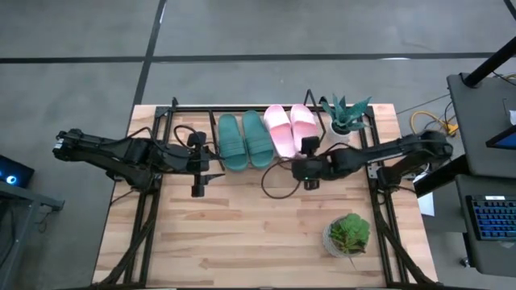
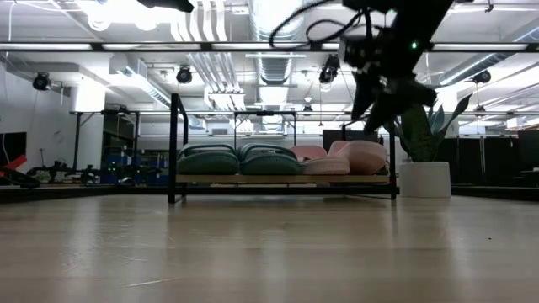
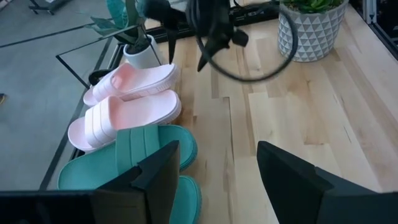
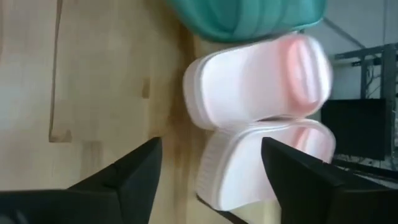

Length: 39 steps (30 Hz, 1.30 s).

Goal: Pick and place slides into the shelf
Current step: Put the pink slide on the shelf

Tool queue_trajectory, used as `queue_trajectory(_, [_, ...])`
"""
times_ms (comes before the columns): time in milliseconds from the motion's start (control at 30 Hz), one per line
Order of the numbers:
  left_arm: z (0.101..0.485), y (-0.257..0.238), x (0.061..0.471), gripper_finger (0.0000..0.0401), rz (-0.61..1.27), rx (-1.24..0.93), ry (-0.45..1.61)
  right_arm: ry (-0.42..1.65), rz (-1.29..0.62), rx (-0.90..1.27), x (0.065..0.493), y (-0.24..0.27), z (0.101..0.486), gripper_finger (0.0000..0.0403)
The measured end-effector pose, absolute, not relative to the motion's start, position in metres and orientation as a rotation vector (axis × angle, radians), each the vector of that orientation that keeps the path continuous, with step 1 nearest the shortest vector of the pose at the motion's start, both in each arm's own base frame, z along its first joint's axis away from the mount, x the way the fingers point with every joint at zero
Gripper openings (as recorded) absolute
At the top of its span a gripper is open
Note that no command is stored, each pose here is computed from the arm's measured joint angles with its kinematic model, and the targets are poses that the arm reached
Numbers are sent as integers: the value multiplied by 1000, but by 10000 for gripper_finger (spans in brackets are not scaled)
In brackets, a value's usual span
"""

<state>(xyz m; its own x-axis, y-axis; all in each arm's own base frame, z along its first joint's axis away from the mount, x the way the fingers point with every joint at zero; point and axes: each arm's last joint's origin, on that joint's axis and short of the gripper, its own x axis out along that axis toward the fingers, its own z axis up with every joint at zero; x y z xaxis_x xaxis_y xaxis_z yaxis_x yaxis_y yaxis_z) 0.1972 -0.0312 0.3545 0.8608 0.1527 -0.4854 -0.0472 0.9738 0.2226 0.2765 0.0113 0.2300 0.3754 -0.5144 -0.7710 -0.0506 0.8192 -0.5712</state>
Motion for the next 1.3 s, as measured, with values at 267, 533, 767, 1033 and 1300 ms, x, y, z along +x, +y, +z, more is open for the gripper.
queue_trajectory(267, [353, -32, 199, 199, 105, 209, 537, 1264, -386, -658, 280, 8, 201, 259])
queue_trajectory(533, [352, -32, 200, 199, 105, 209, 540, 1313, -457, -669, 284, -3, 188, 245])
queue_trajectory(767, [352, -32, 200, 199, 105, 208, 539, 1320, -491, -648, 283, -10, 188, 208])
queue_trajectory(1033, [352, -32, 200, 199, 105, 208, 539, 1351, -470, -672, 279, -10, 185, 94])
queue_trajectory(1300, [352, -32, 200, 199, 105, 208, 539, 1433, -439, -700, 272, -10, 183, 38])
